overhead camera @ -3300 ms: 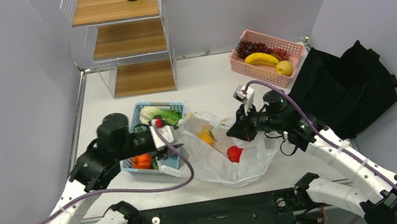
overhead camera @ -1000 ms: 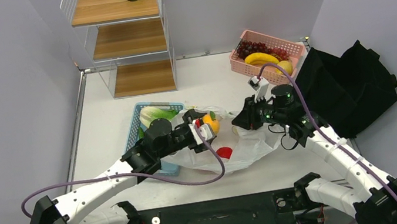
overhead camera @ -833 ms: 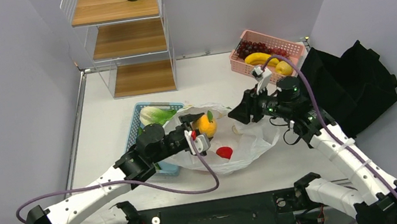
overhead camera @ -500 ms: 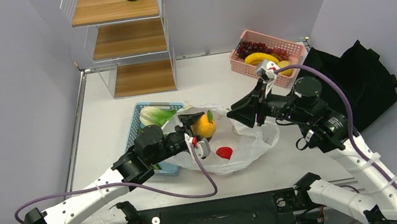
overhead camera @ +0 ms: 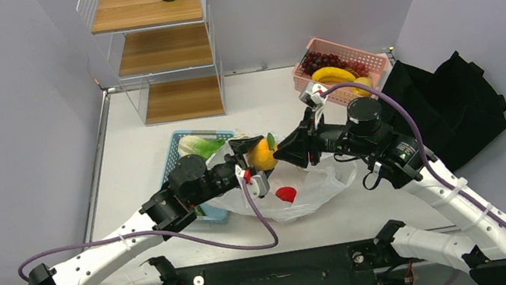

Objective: Untie the knot of the grocery bags and take out the mixed food

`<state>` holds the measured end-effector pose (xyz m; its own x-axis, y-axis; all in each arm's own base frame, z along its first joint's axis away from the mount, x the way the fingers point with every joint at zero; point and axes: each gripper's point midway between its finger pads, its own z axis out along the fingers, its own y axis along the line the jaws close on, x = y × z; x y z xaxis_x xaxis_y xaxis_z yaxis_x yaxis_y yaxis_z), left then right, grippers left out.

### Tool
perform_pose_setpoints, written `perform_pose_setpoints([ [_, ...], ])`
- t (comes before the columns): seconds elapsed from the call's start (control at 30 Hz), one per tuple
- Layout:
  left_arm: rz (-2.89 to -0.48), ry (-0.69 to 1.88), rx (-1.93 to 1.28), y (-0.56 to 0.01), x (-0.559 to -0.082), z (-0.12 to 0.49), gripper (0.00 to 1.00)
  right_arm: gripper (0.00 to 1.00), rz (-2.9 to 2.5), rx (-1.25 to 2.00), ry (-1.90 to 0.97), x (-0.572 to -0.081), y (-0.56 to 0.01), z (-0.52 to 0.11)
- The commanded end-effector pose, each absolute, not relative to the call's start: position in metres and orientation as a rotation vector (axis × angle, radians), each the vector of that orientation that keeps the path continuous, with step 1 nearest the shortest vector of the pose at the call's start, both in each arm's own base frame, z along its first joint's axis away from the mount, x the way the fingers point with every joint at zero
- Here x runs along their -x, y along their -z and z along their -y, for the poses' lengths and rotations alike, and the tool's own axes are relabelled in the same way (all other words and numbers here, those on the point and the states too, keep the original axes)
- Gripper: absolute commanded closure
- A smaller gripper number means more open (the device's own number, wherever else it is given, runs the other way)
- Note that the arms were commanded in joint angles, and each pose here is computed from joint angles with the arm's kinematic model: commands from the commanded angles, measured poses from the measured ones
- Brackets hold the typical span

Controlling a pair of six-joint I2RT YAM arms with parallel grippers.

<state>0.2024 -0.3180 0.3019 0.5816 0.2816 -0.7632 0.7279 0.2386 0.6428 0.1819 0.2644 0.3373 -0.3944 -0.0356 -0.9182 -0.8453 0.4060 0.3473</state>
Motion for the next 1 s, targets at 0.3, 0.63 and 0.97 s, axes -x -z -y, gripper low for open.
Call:
perform_pose_setpoints([
  [0.3, -0.901, 0.408, -1.313, -0.332, -0.195, 0.324, 0.46, 0.73, -1.692, 0.772, -1.016, -0.192, -0.345, -0.268],
  [0.63, -0.897, 0.417, -1.322, -0.333, -0.191, 0.327, 0.47, 1.0, -1.709, 0.753, -0.987, -0.196, -0.34, -0.265],
  [0.97, -0.935, 0.398, -1.307, -0.329, -0.196, 0.323, 0.27, 1.0, -1.705, 0.752, -0.968, -0.195, -0.341, -0.261],
])
